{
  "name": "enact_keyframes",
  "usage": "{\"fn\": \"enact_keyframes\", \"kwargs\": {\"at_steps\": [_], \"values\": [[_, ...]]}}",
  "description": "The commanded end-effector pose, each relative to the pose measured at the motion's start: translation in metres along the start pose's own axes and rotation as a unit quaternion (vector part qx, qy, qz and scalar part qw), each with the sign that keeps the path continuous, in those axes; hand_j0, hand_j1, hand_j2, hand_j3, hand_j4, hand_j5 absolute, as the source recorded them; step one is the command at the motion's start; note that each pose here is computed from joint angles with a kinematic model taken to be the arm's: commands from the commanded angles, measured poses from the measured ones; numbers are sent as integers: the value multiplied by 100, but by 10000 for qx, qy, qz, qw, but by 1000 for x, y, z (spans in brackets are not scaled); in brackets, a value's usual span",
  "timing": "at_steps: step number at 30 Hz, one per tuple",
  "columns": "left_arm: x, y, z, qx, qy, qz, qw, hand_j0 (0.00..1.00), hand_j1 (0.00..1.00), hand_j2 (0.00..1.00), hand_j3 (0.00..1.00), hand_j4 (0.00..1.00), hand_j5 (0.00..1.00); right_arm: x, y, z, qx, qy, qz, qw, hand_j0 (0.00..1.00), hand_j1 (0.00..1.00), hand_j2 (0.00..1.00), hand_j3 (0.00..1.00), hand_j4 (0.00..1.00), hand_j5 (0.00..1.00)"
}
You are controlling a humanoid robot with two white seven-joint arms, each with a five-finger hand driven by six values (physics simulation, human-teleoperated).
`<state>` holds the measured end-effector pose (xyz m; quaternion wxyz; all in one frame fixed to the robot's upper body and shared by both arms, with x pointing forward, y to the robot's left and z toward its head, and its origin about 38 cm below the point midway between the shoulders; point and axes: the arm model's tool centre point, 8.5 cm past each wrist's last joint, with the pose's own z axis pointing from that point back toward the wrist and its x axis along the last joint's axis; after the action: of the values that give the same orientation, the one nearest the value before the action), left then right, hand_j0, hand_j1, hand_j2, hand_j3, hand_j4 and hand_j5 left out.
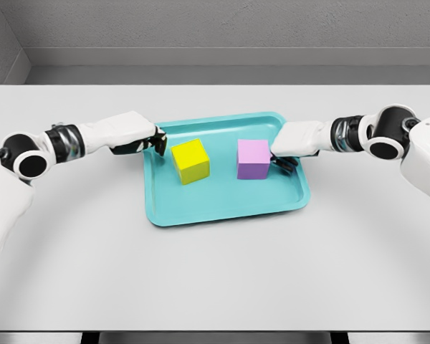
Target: Push two cubes
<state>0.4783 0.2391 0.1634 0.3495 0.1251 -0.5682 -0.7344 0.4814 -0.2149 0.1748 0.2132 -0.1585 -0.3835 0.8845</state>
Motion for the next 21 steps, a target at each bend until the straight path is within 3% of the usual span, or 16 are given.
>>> {"fn": "enact_keyframes", "kwargs": {"at_steps": [1, 11, 21], "values": [[0, 0, 0, 8, -7, 36, 10000, 35, 35, 35, 35, 35, 35, -2, 1, -2, 1, 51, -82, 10000, 12, 12, 12, 12, 12, 12], [1, -16, -15, -96, -29, 288, 9995, 35, 35, 35, 35, 35, 35, 2, -4, -14, -30, -19, -141, 9999, 12, 12, 12, 12, 12, 12], [8, -14, -26, -22, -143, 356, 9993, 35, 35, 35, 35, 35, 35, 7, -9, -20, -76, -93, -117, 9999, 12, 12, 12, 12, 12, 12]]}}
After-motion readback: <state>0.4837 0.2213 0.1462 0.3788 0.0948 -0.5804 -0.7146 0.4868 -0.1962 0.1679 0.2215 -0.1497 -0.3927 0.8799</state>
